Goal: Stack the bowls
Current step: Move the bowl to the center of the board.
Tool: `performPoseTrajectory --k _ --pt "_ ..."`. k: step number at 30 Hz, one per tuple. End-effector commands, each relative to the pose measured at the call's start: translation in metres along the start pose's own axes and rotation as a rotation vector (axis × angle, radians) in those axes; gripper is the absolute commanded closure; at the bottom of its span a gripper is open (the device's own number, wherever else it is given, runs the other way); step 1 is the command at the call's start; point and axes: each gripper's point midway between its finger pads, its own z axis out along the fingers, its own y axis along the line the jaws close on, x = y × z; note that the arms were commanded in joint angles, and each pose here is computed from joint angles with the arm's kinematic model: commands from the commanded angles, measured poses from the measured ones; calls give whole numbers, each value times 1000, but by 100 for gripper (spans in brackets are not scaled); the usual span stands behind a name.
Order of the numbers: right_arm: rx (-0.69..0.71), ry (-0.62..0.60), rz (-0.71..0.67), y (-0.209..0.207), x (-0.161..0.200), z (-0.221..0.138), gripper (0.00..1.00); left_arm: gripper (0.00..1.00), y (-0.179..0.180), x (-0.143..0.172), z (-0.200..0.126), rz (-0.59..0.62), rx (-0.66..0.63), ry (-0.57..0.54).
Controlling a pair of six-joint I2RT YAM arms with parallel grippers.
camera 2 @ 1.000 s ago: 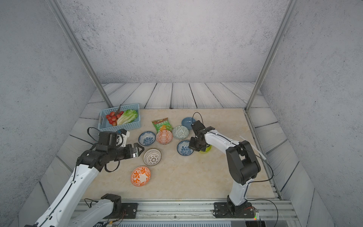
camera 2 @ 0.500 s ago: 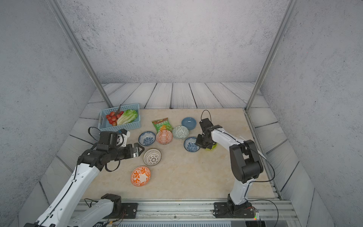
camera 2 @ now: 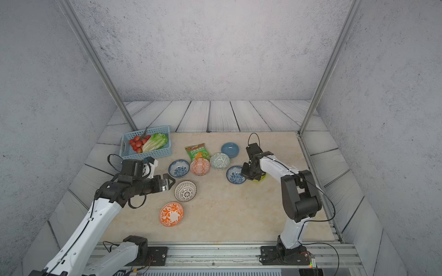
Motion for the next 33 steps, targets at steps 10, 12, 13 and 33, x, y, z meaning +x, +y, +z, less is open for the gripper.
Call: performPoseTrajectory --k 10,12,13,33 --pt "1 -43 8 -6 3 -24 6 3 11 1 3 -12 -70 17" --pt "-31 -62 -9 2 1 -38 5 4 17 -3 2 -28 -103 23" --pt "-43 -71 -15 6 0 -46 5 4 21 -6 3 -43 -123 26" --pt "-236 -467 -127 31 49 -101 9 33 103 -67 90 -371 -322 247"
